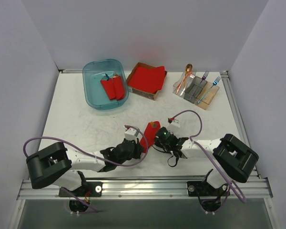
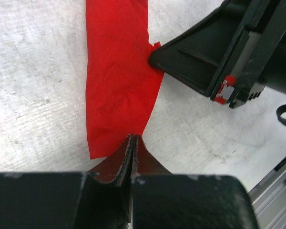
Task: Place the utensils on the paper napkin and roll it up
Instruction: Adjust the napkin at the center of the board.
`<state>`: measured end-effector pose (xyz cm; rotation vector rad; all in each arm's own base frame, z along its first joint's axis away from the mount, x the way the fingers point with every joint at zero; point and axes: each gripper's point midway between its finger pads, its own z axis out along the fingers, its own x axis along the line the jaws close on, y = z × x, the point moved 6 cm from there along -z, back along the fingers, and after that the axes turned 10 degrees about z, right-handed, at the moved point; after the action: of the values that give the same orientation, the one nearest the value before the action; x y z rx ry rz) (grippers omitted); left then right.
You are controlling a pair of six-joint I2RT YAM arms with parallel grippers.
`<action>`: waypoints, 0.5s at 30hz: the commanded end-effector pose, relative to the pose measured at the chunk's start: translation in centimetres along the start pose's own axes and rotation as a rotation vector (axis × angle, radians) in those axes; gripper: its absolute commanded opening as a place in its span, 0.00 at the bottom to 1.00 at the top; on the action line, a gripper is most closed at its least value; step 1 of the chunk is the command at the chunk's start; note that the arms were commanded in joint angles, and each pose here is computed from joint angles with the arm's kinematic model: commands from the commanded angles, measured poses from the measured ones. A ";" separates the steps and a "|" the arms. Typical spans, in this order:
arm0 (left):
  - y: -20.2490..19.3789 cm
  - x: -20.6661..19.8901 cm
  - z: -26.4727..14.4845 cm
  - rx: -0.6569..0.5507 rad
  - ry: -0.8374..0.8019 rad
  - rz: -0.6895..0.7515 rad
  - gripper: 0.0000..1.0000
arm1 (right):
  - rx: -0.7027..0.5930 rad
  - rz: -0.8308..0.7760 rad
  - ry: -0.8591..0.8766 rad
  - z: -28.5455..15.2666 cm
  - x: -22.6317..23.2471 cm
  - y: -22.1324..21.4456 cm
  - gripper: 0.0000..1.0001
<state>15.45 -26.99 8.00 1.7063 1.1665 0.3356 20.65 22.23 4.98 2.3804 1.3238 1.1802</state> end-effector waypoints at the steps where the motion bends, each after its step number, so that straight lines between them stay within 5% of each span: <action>1: -1.0 0.6 0.4 -0.024 0.036 -0.010 0.03 | -0.016 -0.015 -0.005 -0.3 -0.4 0.8 0.00; 15: -2.9 -0.1 0.4 0.001 0.018 -0.020 0.02 | -0.010 -0.037 0.003 -0.2 -0.6 1.6 0.00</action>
<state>14.35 -27.56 5.14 1.6915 1.1817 0.3271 21.25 21.37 5.06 2.3696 1.3555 1.1736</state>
